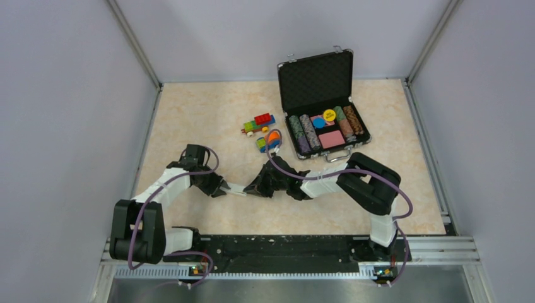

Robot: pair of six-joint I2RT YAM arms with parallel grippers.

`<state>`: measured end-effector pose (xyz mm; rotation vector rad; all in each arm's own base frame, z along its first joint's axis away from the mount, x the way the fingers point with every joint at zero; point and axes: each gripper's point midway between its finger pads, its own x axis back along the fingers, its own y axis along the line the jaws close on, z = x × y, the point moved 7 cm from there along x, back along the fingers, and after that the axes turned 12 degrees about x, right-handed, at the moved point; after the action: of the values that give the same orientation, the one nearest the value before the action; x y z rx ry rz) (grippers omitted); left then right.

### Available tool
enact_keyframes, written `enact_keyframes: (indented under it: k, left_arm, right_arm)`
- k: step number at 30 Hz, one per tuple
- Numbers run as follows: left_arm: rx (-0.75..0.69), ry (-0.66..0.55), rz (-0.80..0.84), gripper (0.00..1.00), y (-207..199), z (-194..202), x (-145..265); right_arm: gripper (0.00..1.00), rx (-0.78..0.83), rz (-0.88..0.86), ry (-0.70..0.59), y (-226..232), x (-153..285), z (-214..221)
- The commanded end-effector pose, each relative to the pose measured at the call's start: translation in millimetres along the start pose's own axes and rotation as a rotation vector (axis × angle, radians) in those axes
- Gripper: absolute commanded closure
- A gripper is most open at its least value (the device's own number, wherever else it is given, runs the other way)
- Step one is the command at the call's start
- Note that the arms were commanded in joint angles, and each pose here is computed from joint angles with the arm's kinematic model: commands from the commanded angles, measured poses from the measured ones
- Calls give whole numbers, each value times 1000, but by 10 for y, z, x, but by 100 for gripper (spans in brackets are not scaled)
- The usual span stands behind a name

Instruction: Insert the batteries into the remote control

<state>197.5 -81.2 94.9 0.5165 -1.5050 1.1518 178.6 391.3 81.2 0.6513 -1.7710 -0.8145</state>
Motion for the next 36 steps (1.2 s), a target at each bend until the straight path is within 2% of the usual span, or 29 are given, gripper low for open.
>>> enact_keyframes:
  k: [1,5,18,26,36]
  left_arm:
    - [-11,-9,19,68,-30,-27,-59]
    - [-11,10,25,68,-28,-8,-71]
    - [-13,9,17,68,9,-2,-83]
    - [-8,-18,-35,67,91,-26,-110]
    - [-6,-29,-65,68,144,-39,-146]
  right_arm:
    - [100,22,106,45,-172,-67,99]
    - [99,19,166,58,-258,-67,129]
    - [84,22,309,98,-442,-71,195]
    - [76,63,338,87,-375,-39,135]
    - [74,79,364,97,-398,-56,138]
